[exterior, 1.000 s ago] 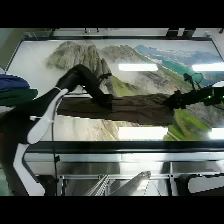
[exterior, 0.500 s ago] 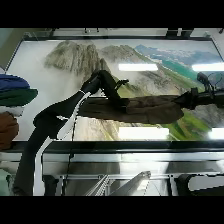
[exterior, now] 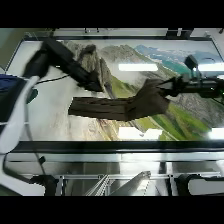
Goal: Fold the shirts.
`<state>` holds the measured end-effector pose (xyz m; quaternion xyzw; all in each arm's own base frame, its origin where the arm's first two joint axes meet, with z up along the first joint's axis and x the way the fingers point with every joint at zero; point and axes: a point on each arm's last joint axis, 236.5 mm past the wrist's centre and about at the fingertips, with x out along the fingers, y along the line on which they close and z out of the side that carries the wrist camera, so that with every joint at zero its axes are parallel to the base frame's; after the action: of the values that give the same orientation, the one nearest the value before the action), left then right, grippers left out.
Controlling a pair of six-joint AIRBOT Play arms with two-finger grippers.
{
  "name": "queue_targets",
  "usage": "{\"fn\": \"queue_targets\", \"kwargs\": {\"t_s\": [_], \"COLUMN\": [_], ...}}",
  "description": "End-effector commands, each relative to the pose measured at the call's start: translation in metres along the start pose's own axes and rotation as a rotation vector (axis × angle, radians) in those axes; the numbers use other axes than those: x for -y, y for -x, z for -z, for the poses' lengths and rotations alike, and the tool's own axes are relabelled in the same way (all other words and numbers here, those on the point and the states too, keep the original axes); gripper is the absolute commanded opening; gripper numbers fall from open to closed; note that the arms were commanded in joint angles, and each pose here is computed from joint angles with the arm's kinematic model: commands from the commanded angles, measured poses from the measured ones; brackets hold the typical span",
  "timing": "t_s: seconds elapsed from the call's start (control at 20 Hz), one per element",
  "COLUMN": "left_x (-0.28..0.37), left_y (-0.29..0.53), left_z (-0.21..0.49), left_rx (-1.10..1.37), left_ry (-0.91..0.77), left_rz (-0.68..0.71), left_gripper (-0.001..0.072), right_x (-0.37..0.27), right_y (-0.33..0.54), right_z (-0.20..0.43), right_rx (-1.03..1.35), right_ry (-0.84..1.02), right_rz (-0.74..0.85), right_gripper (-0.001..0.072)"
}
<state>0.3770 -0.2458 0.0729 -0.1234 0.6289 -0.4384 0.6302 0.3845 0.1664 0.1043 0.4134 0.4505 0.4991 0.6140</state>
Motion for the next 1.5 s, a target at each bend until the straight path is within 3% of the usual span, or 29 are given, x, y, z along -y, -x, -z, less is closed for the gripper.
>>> {"fn": "queue_targets", "kwargs": {"t_s": [0.0, 0.2, 0.45, 0.5, 0.55, 0.8, 0.9, 0.95, 1.45], "left_x": [-0.021, -0.044, -0.049, -0.043, -0.037, -0.019, -0.016, -0.015, -0.016], "left_y": [0.074, 0.104, 0.119, 0.112, 0.104, 0.055, 0.043, 0.038, 0.045], "left_z": [0.059, 0.131, 0.145, 0.147, 0.148, 0.159, 0.158, 0.157, 0.138], "left_rx": [0.178, 0.386, 0.643, 0.62, 0.583, 0.371, 0.33, 0.315, 0.311], "left_ry": [0.091, 0.244, 0.256, 0.241, 0.224, 0.2, 0.193, 0.191, 0.171], "left_rz": [-0.048, -0.124, -0.26, -0.249, -0.228, -0.115, -0.096, -0.087, -0.088], "left_gripper": [0.0026, 0.0026, 0.0026, 0.0026, 0.0027, 0.0026, 0.0026, 0.0026, 0.0026], "right_x": [-0.025, 0.004, 0.024, 0.028, 0.029, -0.005, -0.027, -0.031, 0.069], "right_y": [-0.107, -0.227, -0.331, -0.342, -0.351, -0.345, -0.328, -0.315, -0.16], "right_z": [0.0, 0.009, 0.03, 0.033, 0.033, 0.014, 0.002, -0.004, -0.02], "right_rx": [0.021, 0.114, 0.072, 0.058, 0.053, 0.058, 0.052, 0.04, -0.146], "right_ry": [0.076, 0.131, 0.152, 0.157, 0.162, 0.201, 0.236, 0.264, 0.064], "right_rz": [0.035, 0.221, 0.222, 0.215, 0.209, 0.135, 0.097, 0.1, 0.563], "right_gripper": [0.0026, 0.0026, 0.0035, 0.026, 0.0547, 0.0551, 0.0463, 0.0464, 0.0463]}}
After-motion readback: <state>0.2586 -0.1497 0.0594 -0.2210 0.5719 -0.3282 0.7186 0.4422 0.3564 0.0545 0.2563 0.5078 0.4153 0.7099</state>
